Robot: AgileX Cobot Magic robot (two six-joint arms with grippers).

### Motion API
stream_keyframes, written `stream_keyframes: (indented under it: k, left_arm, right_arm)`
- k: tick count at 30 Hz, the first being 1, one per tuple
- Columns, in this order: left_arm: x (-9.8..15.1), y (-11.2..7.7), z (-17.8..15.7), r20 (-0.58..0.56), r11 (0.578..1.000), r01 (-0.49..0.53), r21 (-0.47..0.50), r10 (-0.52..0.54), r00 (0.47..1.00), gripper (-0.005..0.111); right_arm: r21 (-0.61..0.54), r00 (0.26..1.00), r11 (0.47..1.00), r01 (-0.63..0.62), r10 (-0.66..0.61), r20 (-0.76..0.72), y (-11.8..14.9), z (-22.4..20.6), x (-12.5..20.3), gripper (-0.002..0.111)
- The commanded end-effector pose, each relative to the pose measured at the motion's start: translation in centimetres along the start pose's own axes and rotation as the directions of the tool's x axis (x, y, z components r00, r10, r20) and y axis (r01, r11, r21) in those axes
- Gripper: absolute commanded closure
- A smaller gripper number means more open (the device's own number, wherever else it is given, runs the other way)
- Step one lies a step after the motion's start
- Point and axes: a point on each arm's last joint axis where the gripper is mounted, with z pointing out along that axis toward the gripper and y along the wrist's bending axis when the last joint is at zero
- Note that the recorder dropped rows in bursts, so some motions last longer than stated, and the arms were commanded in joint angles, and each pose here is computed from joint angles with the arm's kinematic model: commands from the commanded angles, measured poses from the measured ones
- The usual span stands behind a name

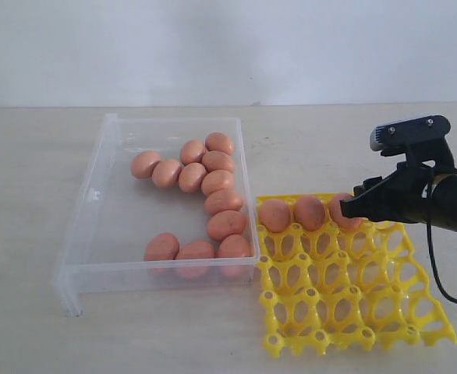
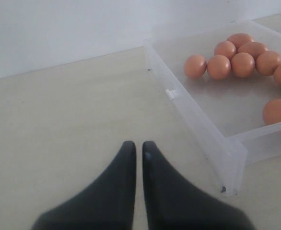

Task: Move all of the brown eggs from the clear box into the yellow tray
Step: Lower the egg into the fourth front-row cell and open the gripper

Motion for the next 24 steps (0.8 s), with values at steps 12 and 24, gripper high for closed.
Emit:
stream_keyframes:
  k: [12, 24]
  left_arm:
    - [0.08, 0.01, 0.02, 0.003, 1.000, 0.012, -0.004, -0.012, 1.000, 0.103]
    - [0.08, 0.01, 0.02, 0.003, 1.000, 0.012, -0.004, -0.012, 1.000, 0.103]
  right_arm:
    - [0.005, 1.000, 1.000, 0.003, -0.003, 0.007, -0.21, 0.29, 0.03, 0.108]
    - [-0.009, 0.999, 0.999, 0.035, -0.035, 0.000, -0.08, 0.29, 0.10, 0.065]
